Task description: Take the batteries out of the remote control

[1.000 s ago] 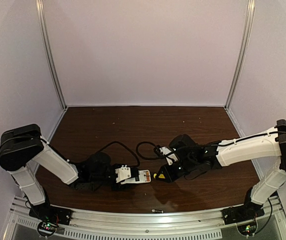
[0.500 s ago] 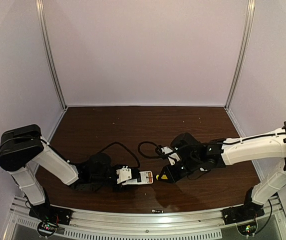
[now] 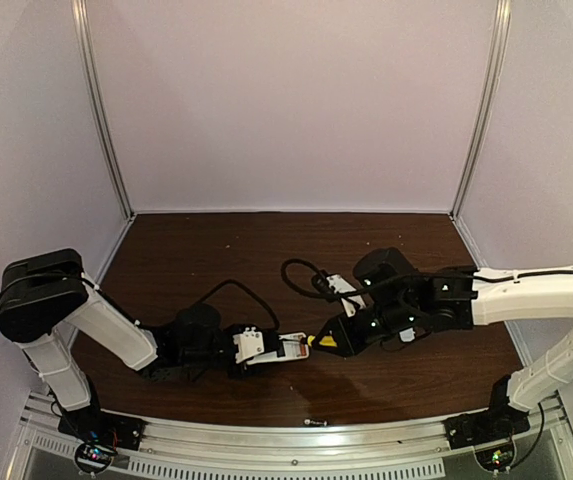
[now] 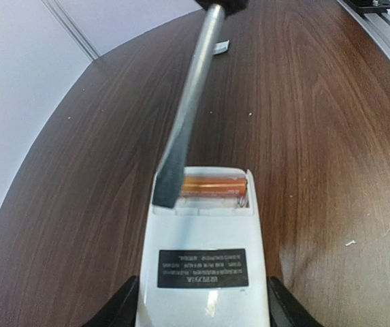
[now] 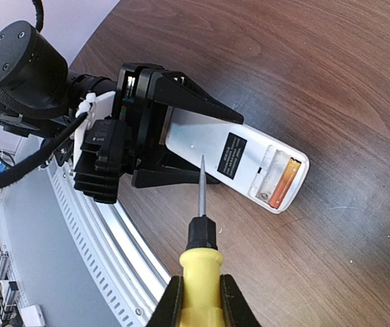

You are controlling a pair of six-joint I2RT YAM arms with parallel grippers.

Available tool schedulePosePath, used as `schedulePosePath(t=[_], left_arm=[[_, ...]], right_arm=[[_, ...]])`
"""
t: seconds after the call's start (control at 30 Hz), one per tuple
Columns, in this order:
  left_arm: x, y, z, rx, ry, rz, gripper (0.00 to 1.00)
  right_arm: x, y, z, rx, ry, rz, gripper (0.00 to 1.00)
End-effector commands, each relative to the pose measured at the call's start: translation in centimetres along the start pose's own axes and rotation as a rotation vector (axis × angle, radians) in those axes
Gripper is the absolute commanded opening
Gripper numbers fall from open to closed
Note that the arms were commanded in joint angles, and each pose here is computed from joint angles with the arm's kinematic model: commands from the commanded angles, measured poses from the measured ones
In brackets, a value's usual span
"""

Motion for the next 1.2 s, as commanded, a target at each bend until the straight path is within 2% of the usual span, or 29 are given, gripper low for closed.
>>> schedulePosePath(t=[0.0,0.6,1.17], left_arm=[[0.4,-0.2,-0.5,-0.039,0.011,-0.045,0.00],[0.6,-0.9,-0.9,-0.045,0.008,-0.067,0.00],[0.7,-0.9,-1.0,-0.038,0.008,-0.067,0.00]], right_arm=[[0.7,-0.9,-0.7,-0.025,0.027,0.048,0.00],[2.1,-0.7,-0.8,-0.006,0.071,0.159,0.00],[2.2,1.1,-0.9,0.016,0.081,0.188,0.00]])
Point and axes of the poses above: each gripper's point midway between its finger pads, its own y axis out along the fingers, its own x axis along the line the jaws close on, z = x × y, the point moved 9 cm from there along -y, back along the fingers, and after that the axes turned 1 degree about y, right-handed, at the moved point
